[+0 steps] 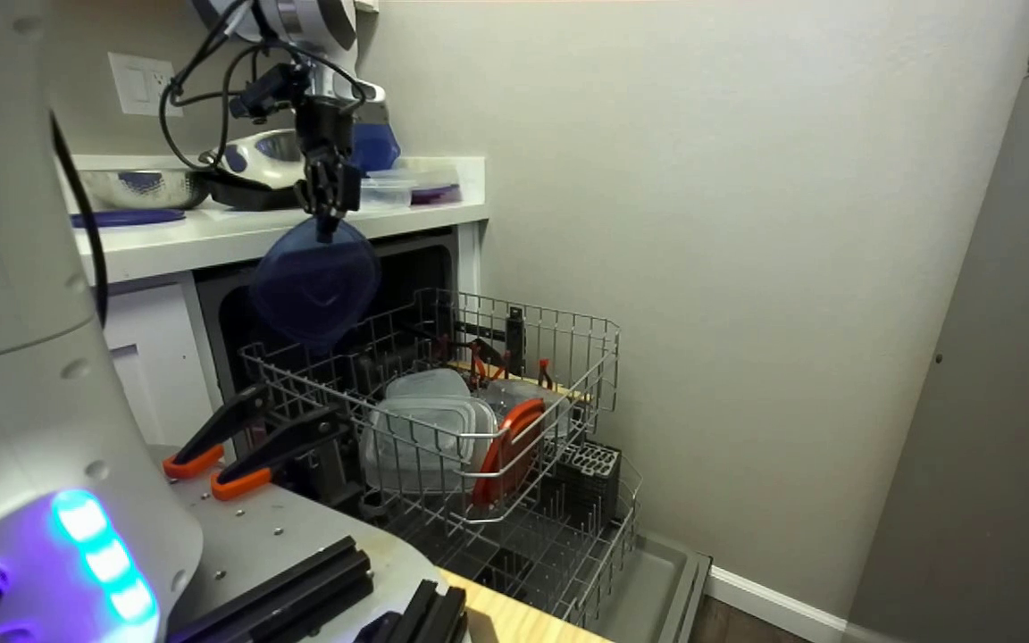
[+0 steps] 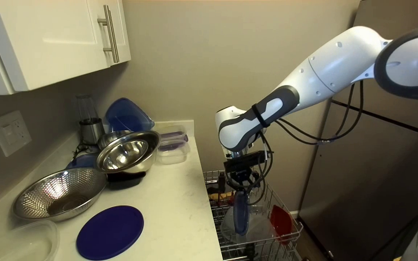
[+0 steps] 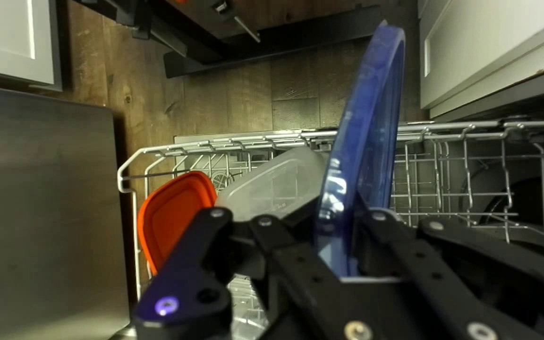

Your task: Put one lid in the dishwasher

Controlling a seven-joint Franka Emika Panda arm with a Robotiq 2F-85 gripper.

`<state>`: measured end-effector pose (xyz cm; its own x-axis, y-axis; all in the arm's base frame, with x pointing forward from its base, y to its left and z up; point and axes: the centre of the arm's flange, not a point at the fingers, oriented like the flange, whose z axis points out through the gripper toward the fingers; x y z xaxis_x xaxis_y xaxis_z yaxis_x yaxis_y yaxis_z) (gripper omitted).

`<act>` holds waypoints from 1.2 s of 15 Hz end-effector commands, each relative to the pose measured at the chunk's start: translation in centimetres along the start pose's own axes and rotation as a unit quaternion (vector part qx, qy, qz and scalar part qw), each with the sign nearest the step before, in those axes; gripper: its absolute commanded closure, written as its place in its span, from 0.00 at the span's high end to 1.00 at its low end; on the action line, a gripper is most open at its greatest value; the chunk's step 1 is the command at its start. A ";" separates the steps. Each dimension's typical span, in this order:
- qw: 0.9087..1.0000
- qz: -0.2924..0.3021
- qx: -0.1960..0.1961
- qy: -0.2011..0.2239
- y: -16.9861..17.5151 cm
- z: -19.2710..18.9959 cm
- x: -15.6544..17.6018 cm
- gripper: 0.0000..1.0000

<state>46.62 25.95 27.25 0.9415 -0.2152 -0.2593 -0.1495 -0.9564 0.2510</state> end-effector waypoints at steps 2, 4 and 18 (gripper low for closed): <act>0.996 0.041 -0.036 0.064 -0.6 0.0 2.3 0.04; 0.990 0.059 -0.054 0.115 -0.2 -0.5 2.7 0.03; 0.966 0.104 -0.096 0.219 3.3 0.6 6.4 0.05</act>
<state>51.99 21.33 25.87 0.9409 -0.2547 0.2231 -0.3299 -0.8384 0.4339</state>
